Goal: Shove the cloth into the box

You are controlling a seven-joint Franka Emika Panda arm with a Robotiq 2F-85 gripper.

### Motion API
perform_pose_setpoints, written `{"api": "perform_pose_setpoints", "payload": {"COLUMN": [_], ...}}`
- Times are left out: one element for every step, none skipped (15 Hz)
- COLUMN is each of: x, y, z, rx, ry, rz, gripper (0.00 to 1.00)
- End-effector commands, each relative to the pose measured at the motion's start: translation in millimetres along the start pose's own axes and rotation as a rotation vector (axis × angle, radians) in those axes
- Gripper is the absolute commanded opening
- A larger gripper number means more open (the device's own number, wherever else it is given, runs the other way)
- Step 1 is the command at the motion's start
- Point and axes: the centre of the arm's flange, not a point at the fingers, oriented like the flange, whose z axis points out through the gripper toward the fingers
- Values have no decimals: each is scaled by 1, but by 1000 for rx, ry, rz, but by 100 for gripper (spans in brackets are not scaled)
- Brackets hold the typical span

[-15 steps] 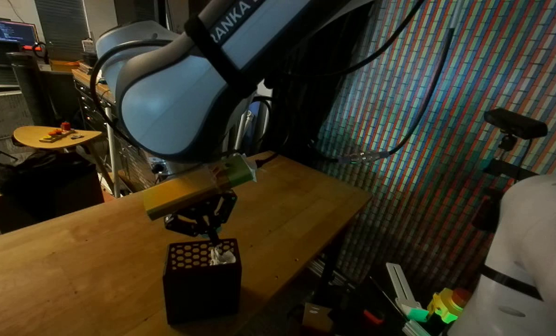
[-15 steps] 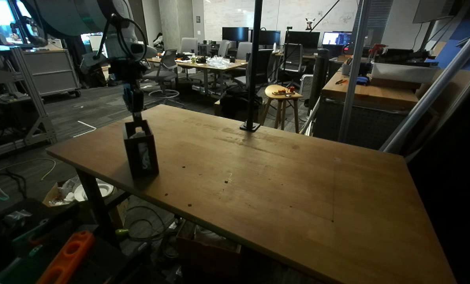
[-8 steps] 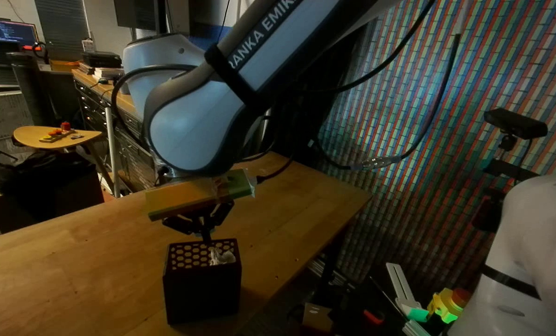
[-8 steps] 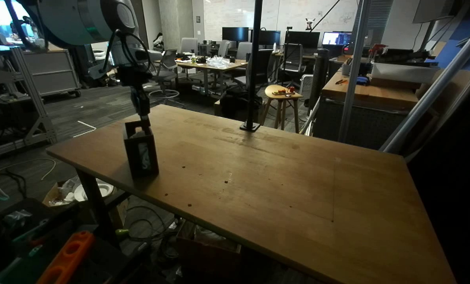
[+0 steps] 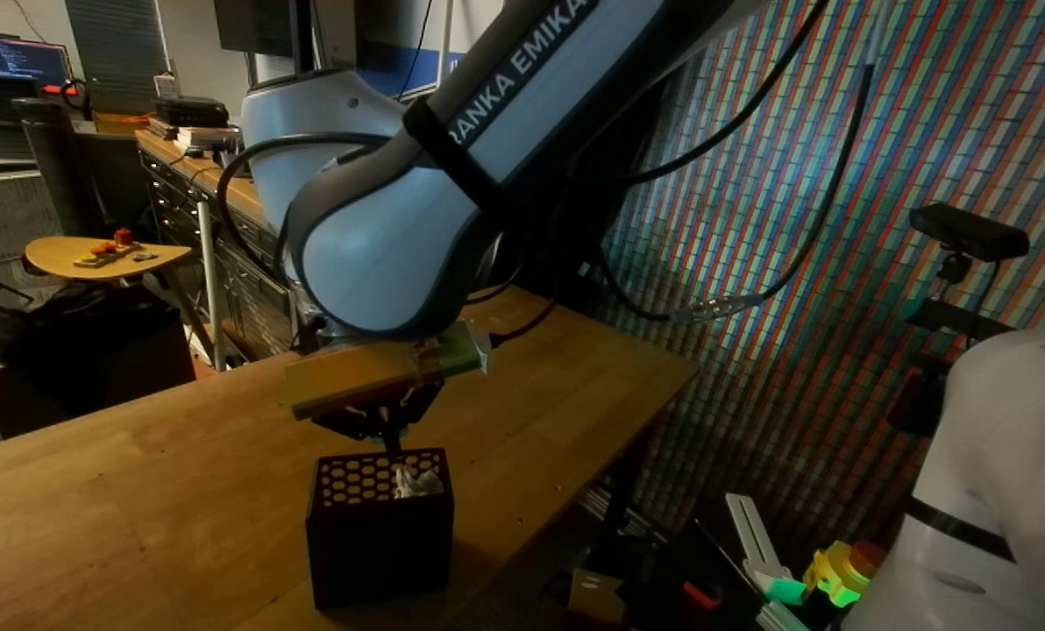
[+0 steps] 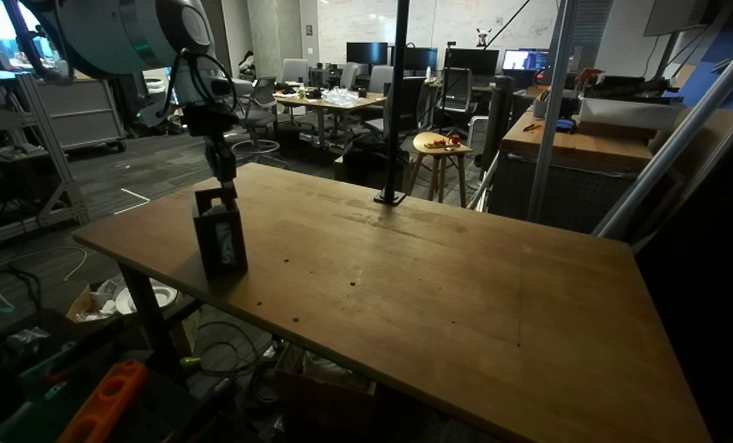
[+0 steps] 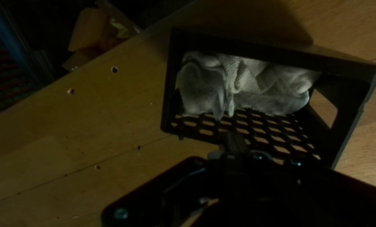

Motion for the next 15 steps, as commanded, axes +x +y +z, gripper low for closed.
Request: {"api": "perform_pose_setpoints", "payload": {"x": [-11,-13,-15,-18,-21,-23,-27,-29,-31,-33,-34,-35,-35,-37,-38], "y": [10,11,12,13,13,13,12,11,10,8,7,5,4,3,2], "z": [-12,-13,-13,-13,-11,-10,-7,-4,-1,1,3,7,9,13,16], "rx": [11,8,7,4,2,2,3,4,3,3,2,3,5,10,15], "ry": [29,28,27,25,23,21,17,13,8,6,6,7,9,12,13], "rz": [-3,-1,-1,-1,-3,-6,-9,-12,-16,-22,-26,-30,-32,-32,-32], "gripper": [0,0,0,0,0,0,0,0,0,0,0,0,0,0,0]}}
